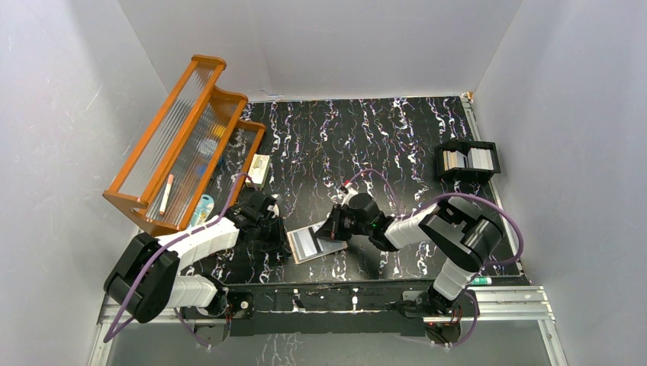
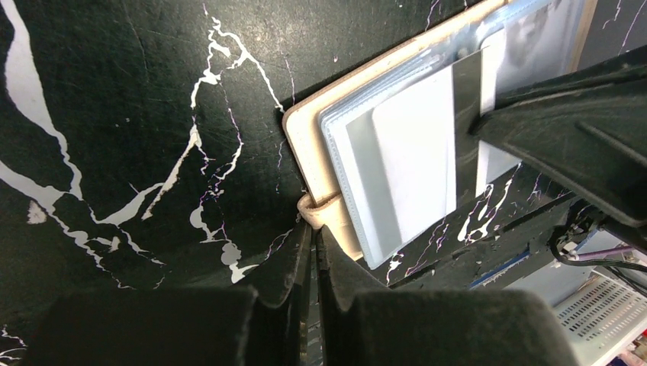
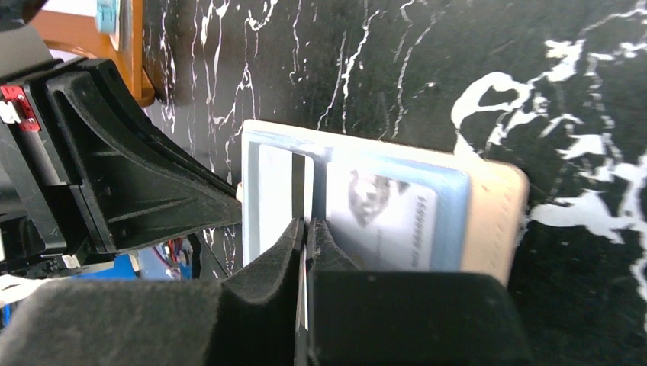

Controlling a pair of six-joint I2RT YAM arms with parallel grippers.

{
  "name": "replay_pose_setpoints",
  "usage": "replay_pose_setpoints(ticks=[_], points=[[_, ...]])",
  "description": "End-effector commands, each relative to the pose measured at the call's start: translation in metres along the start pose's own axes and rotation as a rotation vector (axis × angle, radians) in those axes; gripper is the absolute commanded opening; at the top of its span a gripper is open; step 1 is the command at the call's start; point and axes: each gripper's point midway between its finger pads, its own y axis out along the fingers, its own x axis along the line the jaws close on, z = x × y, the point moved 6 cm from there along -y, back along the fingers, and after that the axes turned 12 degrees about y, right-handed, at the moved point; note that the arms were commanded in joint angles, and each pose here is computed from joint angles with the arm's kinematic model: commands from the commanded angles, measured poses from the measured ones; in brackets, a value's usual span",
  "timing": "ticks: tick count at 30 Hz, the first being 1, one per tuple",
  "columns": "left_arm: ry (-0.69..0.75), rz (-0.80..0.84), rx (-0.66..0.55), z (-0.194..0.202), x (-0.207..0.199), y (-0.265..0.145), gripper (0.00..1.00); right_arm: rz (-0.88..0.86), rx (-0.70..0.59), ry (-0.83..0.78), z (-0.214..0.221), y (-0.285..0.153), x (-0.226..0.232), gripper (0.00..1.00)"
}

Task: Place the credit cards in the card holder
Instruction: Insert the credit card into the card holder.

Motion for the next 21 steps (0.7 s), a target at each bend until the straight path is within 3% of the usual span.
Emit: replay_pose_setpoints(ticks=[1, 7, 21], points=[[0.007, 0.044, -0.028, -0.005, -0.008, -0.002, 0.02, 0.051, 0.030, -0.046, 0.007, 0.008, 0.006, 0.13], [0.009, 0.044, -0.032, -0.005, -0.008, -0.002, 0.02, 0.123, -0.009, -0.090, 0.002, -0.006, 0.007, 0.27], [0.011, 0.049, -0.031, -0.006, -0.009, 0.000, 0.02, 0.056, 0.069, -0.138, 0.017, 0.011, 0.026, 0.37]])
